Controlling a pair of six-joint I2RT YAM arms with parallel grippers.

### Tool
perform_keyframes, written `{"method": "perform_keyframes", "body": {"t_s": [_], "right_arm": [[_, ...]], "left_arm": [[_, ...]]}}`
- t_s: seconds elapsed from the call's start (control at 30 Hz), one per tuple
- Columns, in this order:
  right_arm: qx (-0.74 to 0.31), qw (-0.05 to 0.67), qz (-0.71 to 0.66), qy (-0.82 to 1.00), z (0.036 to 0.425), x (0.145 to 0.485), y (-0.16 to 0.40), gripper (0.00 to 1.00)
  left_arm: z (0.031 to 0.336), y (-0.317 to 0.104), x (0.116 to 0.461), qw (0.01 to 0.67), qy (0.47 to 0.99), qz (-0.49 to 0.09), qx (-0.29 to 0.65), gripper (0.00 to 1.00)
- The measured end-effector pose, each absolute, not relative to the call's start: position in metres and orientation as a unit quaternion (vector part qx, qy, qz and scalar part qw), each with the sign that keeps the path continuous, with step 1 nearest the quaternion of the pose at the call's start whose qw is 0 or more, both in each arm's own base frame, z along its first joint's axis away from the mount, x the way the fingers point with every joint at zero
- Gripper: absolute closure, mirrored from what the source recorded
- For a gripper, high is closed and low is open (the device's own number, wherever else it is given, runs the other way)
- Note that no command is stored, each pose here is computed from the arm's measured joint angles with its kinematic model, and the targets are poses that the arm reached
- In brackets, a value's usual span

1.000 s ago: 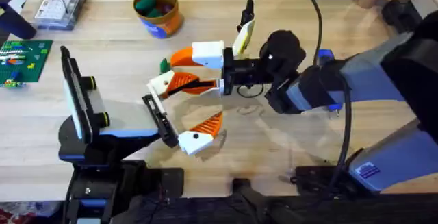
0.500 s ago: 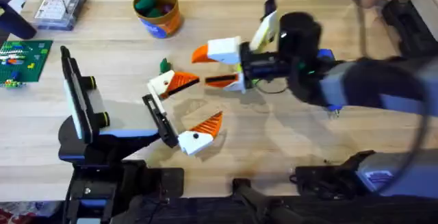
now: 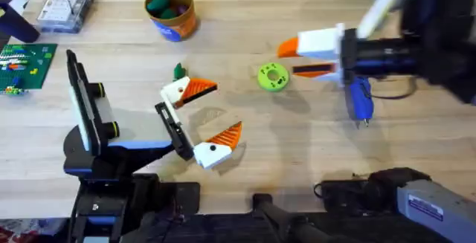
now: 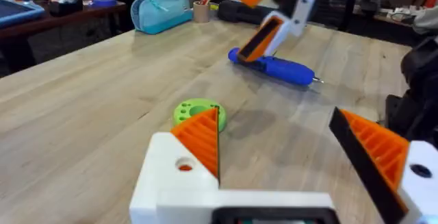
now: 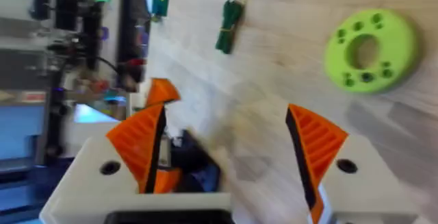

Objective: Pick up the gripper from the table and insert it into the empty holder that is missing its gripper. Then pick up a screw, insert it into the mounting hole, and use the screwdriver to tighten it. Finally, clean up the table by picking up the vegetable and placing it into the bucket.

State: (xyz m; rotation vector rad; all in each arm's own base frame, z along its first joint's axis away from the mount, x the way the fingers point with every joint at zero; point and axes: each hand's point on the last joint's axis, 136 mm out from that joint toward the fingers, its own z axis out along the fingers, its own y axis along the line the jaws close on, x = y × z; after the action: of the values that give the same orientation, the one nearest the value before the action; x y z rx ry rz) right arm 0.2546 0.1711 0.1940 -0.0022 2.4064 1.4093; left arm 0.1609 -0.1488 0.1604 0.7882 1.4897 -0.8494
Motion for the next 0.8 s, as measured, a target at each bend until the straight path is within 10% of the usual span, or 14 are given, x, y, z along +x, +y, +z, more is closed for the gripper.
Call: {"method": "perform_keyframes", "body": {"t_s": [0.8], "right_arm": [[-0.196,0.198,0.114,0.954,0.183,0.197,0.113,0.013]], "left_arm": [[0.160,-0.149,0.161,0.587,0.639,-0.365,0.339,0.015]]}}
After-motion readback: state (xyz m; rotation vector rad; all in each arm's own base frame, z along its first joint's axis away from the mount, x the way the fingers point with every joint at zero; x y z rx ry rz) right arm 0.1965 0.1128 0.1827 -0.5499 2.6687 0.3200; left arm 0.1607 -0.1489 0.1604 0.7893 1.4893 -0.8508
